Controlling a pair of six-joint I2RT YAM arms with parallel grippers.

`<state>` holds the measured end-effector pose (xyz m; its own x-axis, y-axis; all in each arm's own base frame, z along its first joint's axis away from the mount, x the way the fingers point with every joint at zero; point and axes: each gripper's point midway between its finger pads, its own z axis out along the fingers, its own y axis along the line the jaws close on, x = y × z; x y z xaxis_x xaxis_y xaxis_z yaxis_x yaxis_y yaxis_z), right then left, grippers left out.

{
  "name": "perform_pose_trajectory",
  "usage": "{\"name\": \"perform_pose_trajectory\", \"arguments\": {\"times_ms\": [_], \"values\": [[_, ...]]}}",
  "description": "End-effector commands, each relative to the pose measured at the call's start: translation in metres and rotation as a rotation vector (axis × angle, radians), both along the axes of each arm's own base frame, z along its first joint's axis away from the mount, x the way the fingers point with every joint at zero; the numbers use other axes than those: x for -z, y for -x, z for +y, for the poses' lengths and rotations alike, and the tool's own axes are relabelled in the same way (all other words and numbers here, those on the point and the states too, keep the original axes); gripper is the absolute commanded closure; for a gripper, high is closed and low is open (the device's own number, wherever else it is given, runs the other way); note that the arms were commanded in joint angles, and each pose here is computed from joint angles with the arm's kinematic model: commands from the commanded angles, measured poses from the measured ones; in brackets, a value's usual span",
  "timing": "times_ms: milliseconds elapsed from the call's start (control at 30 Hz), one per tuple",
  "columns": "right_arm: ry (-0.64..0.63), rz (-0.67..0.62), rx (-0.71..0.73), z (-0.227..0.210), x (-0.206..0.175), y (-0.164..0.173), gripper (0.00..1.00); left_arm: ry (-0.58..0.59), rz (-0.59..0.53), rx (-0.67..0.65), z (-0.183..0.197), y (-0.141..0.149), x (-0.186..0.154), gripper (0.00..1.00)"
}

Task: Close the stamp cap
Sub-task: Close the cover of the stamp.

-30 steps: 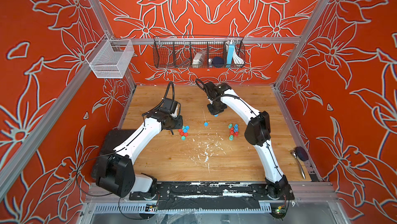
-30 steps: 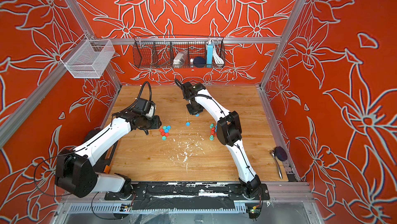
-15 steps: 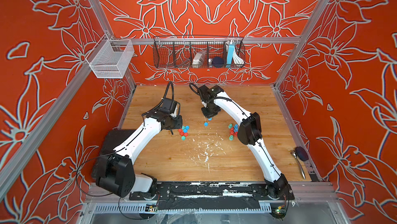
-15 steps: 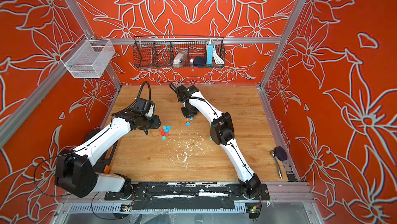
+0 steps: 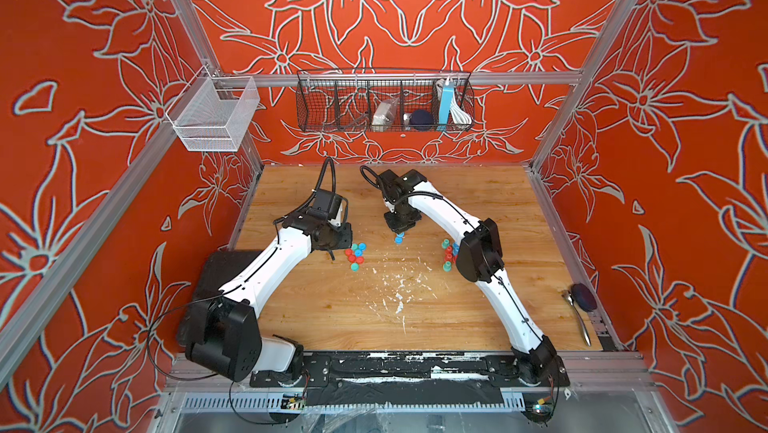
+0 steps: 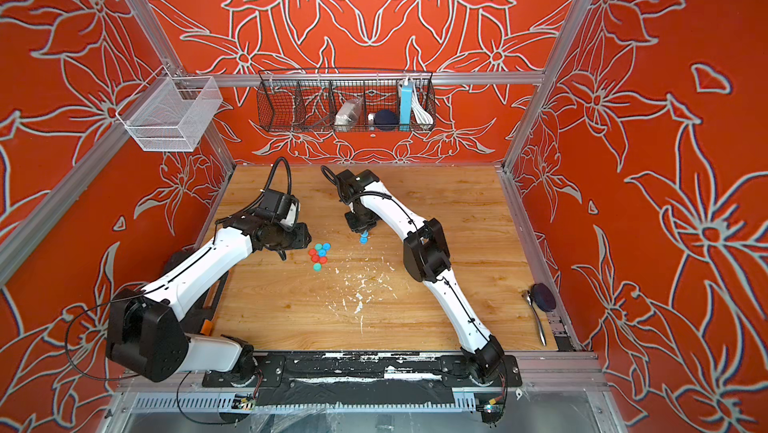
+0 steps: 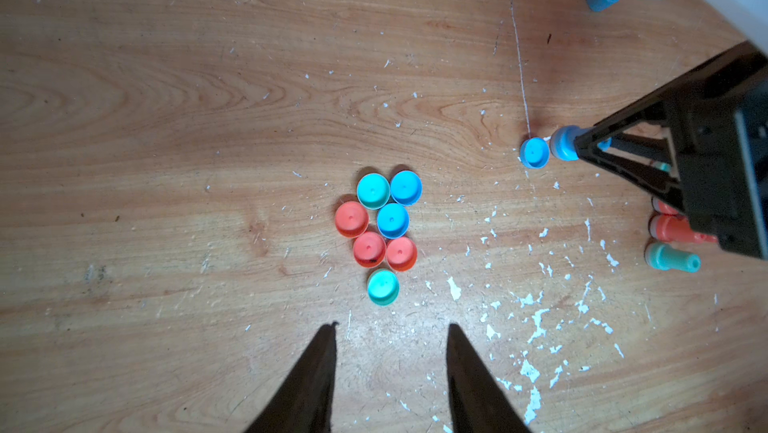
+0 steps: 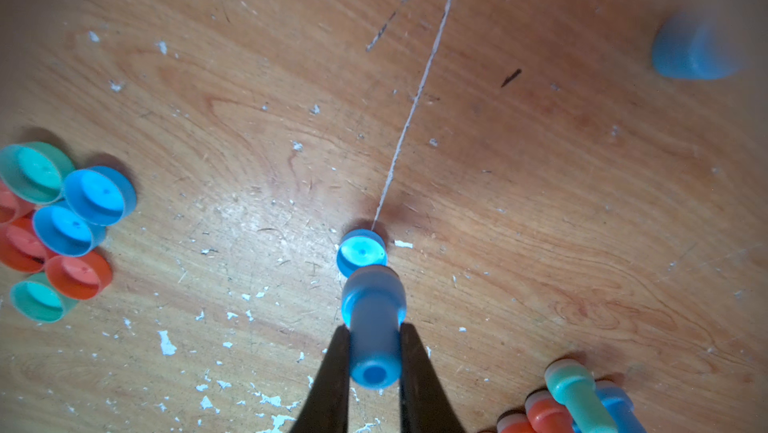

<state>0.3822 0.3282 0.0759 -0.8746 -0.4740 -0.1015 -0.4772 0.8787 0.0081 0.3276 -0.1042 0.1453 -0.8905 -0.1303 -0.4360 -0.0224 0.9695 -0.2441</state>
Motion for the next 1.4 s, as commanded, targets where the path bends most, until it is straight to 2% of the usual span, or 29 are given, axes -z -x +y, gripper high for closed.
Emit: {"name": "perform_pose_trajectory", "arguments": {"times_ms": [0, 1367], "values": [[0.01, 0.036, 0.013, 0.002, 0.014, 0.007, 0.95, -0.007, -0.012, 0.002, 0.003, 0.002, -0.003, 0.56], [0.047, 0.071, 0.003, 0.001, 0.039, 0.013, 0.97, 0.008, -0.008, -0.013, 0.007, 0.0, -0.003, 0.56]]}}
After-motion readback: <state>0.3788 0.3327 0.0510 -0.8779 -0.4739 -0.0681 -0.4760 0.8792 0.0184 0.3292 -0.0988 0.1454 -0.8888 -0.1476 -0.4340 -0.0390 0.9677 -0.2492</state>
